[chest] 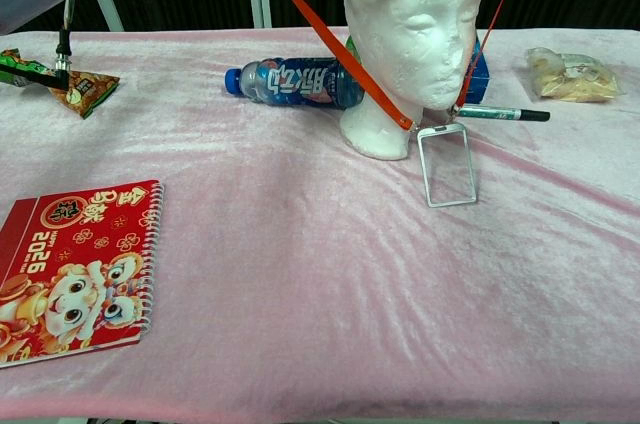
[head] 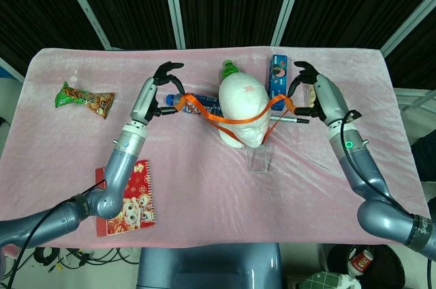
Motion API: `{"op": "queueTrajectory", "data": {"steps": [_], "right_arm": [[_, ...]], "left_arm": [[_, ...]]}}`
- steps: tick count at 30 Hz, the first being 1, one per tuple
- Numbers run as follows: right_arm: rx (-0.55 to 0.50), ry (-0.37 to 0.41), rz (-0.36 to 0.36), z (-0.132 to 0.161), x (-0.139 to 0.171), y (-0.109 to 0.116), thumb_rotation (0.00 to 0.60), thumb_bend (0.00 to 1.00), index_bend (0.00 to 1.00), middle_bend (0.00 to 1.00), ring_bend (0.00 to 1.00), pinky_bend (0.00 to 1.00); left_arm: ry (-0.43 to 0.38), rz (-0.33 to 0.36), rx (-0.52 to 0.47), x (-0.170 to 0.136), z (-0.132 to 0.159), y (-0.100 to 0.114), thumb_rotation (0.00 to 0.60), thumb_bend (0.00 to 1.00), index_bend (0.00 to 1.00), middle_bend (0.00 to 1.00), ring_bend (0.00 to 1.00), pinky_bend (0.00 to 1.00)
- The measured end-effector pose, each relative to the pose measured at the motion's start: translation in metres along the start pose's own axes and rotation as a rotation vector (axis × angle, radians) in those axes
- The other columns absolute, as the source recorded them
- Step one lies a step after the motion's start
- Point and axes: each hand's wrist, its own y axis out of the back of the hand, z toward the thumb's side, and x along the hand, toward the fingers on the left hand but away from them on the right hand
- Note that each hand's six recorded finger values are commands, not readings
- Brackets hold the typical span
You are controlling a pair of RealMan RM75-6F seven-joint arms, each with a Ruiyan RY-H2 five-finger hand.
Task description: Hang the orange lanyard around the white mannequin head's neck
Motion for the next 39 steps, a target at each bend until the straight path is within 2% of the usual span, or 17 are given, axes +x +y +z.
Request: {"op": "queueTrajectory", "data": {"steps": [10, 19, 26, 39], "right_arm": [[-0.023, -0.032, -0.02, -0.005, -0.024, 0.012, 0.6, 0.47, 0.68, 0.12, 0.15, 0.15], [-0.041, -0.053, -0.017, -0.006, -0.044, 0.015, 0.6, 0.48, 0.68, 0.13, 0.15, 0.15], [-0.042, -0.076, -0.038, -0.009, -0.062, 0.022, 0.6, 0.48, 0.68, 0.13, 0.15, 0.15], [-0.033, -0.127, -0.048, -0.022, -0.087, 0.023, 0.6, 0.48, 0.68, 0.13, 0.15, 0.15]], "left_arm": [[0.027, 0.055, -0.002, 0.012, -0.014, 0.005, 0.6, 0.38, 0.57, 0.17, 0.0, 0.0], [0.042, 0.071, -0.021, 0.022, -0.023, -0.003, 0.6, 0.38, 0.57, 0.17, 0.0, 0.0], [0.041, 0.129, -0.016, 0.031, -0.028, 0.004, 0.6, 0.38, 0.57, 0.17, 0.0, 0.0], [0.098, 0.175, -0.024, 0.042, -0.05, 0.007, 0.6, 0.38, 0.57, 0.18, 0.0, 0.0]]}}
